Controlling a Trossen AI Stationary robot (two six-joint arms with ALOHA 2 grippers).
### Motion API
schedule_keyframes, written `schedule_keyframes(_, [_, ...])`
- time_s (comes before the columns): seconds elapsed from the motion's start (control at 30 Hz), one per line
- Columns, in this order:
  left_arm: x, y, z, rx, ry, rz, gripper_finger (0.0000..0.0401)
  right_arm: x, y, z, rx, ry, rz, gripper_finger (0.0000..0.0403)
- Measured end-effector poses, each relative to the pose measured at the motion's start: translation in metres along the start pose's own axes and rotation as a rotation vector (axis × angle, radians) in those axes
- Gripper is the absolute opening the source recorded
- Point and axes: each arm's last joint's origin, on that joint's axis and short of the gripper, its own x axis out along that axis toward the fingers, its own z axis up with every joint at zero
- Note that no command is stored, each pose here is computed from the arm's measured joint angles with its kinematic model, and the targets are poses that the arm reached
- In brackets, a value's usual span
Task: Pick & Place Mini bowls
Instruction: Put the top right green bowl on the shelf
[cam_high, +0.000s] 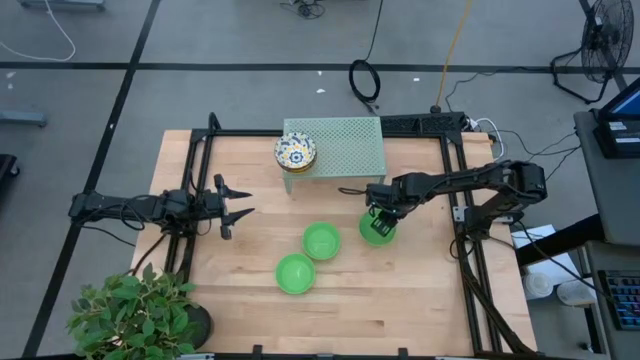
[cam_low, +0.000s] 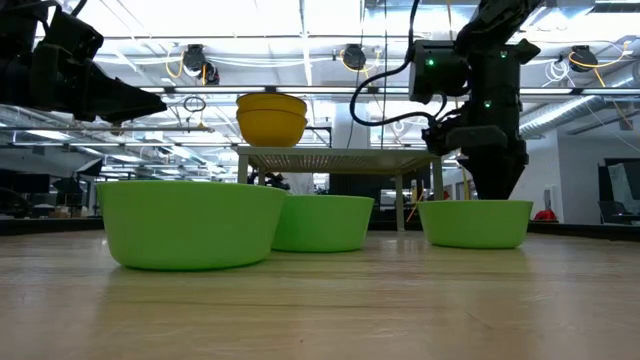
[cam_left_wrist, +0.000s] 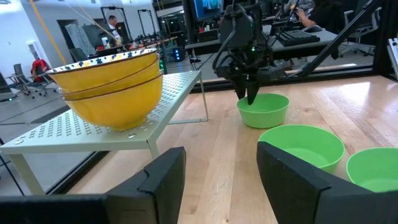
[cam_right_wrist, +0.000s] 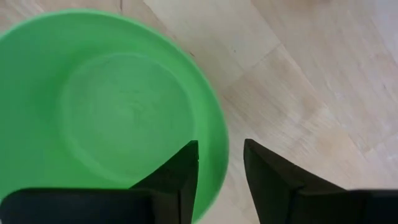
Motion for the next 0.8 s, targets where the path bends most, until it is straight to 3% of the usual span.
schedule_keyframes(0.8, [0.0, 0.0, 0.0, 0.0, 0.0, -0.001, 0.0203, -0.0011, -0.0004, -0.0006, 0.0, 0.0, 0.001, 0.0102])
